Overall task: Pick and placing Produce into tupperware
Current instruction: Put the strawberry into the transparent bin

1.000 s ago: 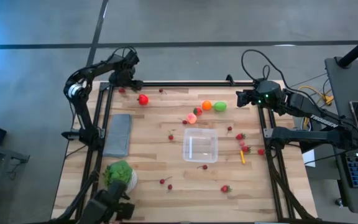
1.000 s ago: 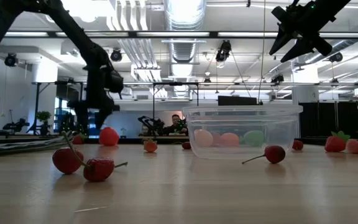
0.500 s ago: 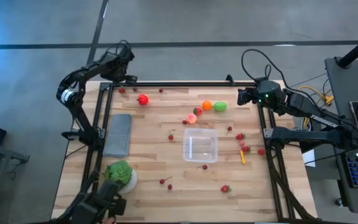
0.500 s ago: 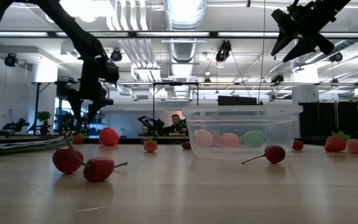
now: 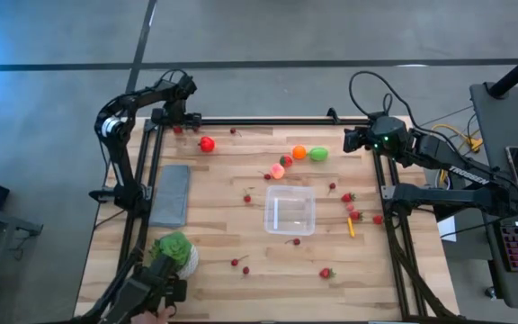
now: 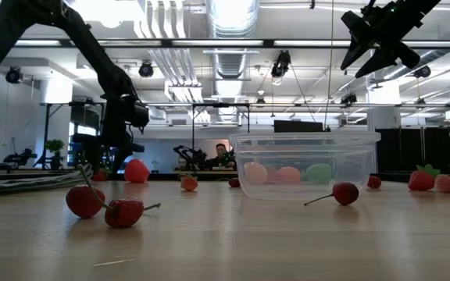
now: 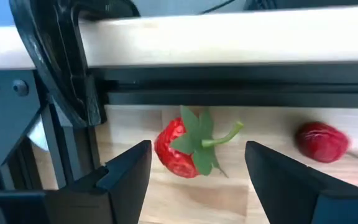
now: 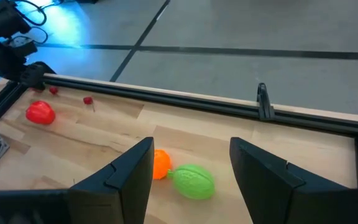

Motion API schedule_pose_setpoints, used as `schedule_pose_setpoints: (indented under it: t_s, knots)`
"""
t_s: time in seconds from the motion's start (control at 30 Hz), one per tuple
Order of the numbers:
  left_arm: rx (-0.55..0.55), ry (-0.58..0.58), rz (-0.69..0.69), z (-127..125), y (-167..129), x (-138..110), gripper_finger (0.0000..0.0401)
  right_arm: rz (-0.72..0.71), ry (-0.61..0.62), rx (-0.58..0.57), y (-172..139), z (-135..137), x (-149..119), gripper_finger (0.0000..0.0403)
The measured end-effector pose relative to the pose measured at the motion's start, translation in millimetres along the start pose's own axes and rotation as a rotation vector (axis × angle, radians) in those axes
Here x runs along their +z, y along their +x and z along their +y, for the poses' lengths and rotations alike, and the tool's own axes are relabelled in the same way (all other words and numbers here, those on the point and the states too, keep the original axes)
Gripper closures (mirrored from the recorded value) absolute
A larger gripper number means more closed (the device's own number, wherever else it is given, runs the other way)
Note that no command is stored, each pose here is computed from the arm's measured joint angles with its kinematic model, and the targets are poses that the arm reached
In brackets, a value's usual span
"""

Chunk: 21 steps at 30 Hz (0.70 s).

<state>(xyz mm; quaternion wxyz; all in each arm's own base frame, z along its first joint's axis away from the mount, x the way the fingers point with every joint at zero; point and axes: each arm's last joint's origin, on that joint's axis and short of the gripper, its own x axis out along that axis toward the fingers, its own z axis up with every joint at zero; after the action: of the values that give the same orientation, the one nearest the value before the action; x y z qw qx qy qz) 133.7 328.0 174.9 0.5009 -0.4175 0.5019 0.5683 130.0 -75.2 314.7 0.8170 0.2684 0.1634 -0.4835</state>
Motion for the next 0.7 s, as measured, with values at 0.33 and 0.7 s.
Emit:
schedule_pose_setpoints:
  t_s: [0.33, 0.7]
  knots:
    - [0.014, 0.071, -0.02, 0.1, 2.8, 0.1, 0.0159, 0.002, 0.0, 0.002, 0.0, 0.1, -0.1, 0.0199]
    - [0.04, 0.073, -0.034, 0.6, 5.3, -0.6, 0.0269, -0.001, -0.008, -0.001, 0.0, 0.0, 0.0, 0.0199]
